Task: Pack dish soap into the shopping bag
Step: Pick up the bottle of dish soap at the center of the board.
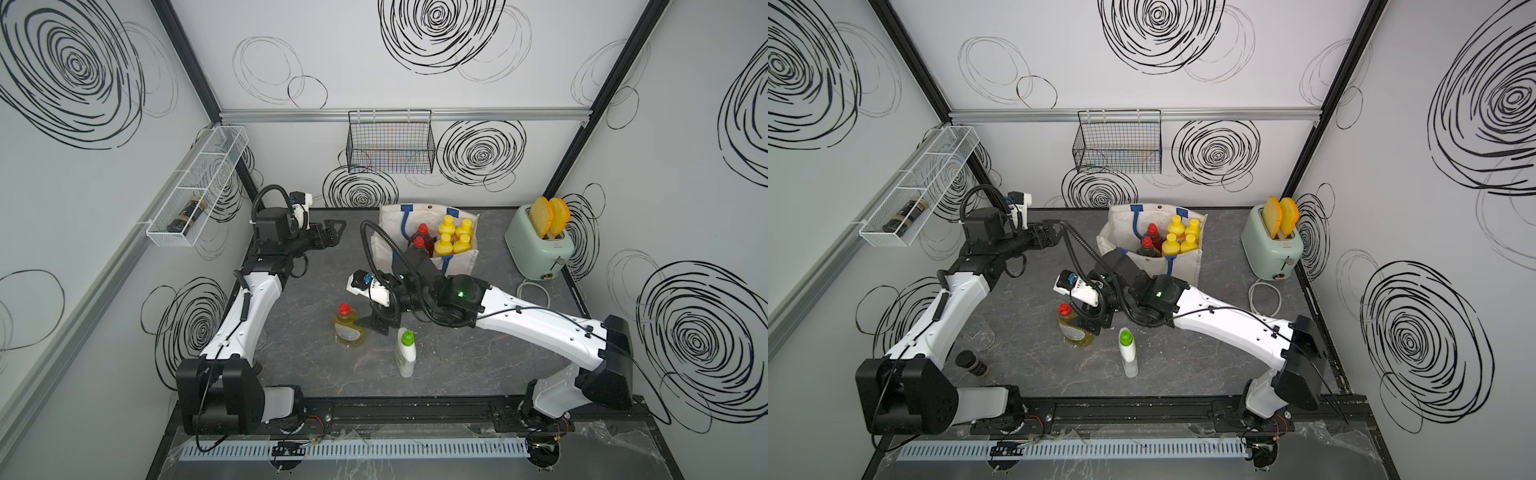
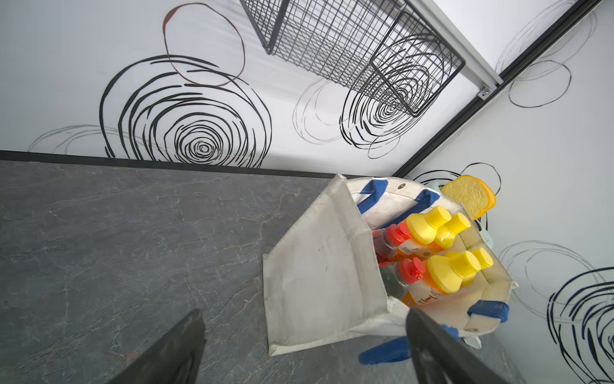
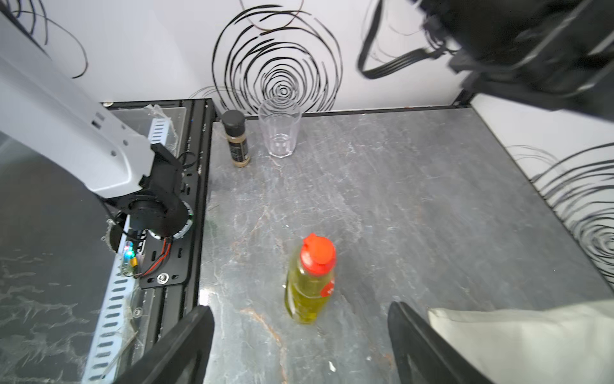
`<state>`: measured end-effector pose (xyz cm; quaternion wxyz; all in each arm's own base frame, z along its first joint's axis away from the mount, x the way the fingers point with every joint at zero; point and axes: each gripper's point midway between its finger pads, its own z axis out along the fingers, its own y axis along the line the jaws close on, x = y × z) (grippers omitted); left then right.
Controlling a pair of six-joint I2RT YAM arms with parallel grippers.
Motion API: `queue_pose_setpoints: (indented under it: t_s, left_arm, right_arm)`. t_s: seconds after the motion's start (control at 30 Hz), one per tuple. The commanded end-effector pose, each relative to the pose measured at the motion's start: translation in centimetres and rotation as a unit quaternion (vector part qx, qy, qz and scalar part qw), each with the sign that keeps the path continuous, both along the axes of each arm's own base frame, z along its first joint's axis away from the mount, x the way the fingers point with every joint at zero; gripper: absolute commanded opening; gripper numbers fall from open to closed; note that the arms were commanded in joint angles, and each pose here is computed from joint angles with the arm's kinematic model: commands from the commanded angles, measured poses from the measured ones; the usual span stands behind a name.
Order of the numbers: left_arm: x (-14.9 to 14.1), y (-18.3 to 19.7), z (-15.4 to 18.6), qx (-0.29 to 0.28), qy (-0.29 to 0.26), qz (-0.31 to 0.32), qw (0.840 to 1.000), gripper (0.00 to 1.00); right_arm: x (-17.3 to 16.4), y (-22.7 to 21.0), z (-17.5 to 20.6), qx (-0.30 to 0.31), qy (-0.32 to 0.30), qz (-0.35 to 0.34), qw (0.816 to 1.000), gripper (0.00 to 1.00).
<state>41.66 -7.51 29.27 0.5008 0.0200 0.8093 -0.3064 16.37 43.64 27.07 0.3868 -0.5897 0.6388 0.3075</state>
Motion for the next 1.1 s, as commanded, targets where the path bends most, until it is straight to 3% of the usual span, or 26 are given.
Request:
queue_pose_setpoints:
  t_s: [0.0,0.7,1.07]
  left_arm:
    - [-0.1,0.0,1.4,-0.010,-0.029,-0.006,1.000,0.96]
    - [0.0,0.5,1.5,-0.025,-0.029,0.002,0.999,0.96]
    - [-0.2,0.6,1.7,-0.026,-0.031,0.002,0.999,0.96]
  right_arm:
    - [0.2,1.6,1.1,0.053,0.004,-0.004,0.999,0.86]
    - [-0.1,4.5,-4.7,0.046,0.049,0.017,0.998,0.85]
    - [0.8,5.8,-6.1,0.041,0.059,0.013,0.997,0.74]
